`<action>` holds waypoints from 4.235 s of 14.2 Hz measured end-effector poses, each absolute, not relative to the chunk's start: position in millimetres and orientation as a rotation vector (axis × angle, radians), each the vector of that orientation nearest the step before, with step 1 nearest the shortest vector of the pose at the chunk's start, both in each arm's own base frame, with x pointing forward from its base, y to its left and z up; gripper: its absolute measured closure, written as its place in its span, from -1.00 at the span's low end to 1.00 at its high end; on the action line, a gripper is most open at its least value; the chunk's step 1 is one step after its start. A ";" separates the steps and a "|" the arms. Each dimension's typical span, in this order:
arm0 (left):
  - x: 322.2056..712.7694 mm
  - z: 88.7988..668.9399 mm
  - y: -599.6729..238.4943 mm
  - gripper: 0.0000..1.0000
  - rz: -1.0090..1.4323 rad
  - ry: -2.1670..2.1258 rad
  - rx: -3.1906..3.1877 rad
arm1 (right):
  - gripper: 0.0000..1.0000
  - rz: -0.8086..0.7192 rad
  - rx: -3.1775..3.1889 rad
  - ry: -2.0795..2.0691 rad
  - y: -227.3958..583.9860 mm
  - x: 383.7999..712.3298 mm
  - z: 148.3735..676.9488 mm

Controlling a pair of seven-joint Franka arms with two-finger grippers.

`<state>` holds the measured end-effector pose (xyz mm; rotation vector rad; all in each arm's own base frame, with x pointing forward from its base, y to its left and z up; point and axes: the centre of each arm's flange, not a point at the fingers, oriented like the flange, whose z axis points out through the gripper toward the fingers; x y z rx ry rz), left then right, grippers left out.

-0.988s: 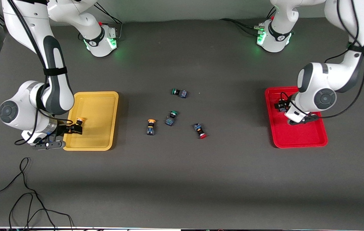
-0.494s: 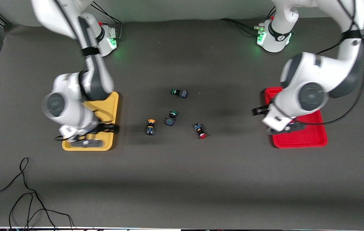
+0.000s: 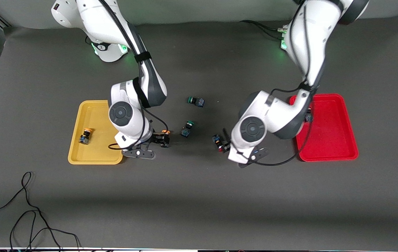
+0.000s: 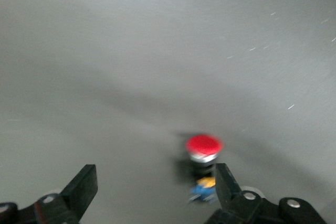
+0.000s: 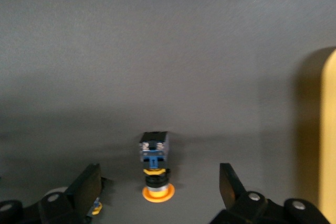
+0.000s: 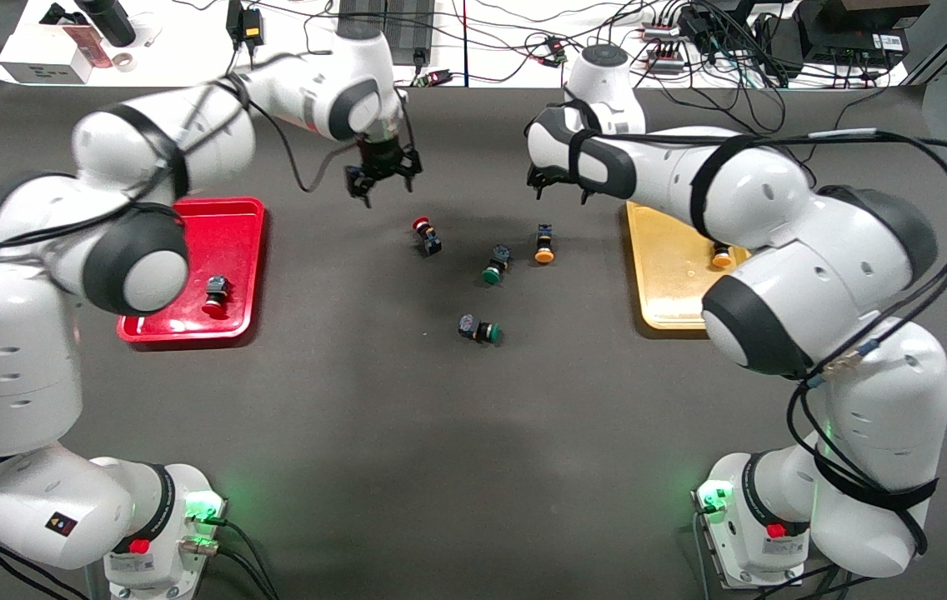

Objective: Place red and yellow buttons in trays

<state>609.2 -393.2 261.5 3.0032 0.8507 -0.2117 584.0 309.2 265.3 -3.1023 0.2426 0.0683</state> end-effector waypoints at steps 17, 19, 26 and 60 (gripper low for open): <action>575.9 187.2 -436.8 0.36 -0.211 0.861 3.006 | 0.33 0.027 -3.130 0.265 323.1 565.0 178.7; 585.3 213.2 -418.4 0.36 -0.262 0.835 3.055 | 0.33 0.048 -3.131 0.280 315.7 571.5 187.3; 623.9 363.7 -204.9 0.36 -0.451 0.452 3.170 | 0.33 0.172 -3.137 -0.003 160.7 622.5 283.3; 544.8 535.0 -7.3 -1.00 -0.307 0.048 3.226 | -1.00 0.151 -3.210 0.105 22.4 618.1 541.8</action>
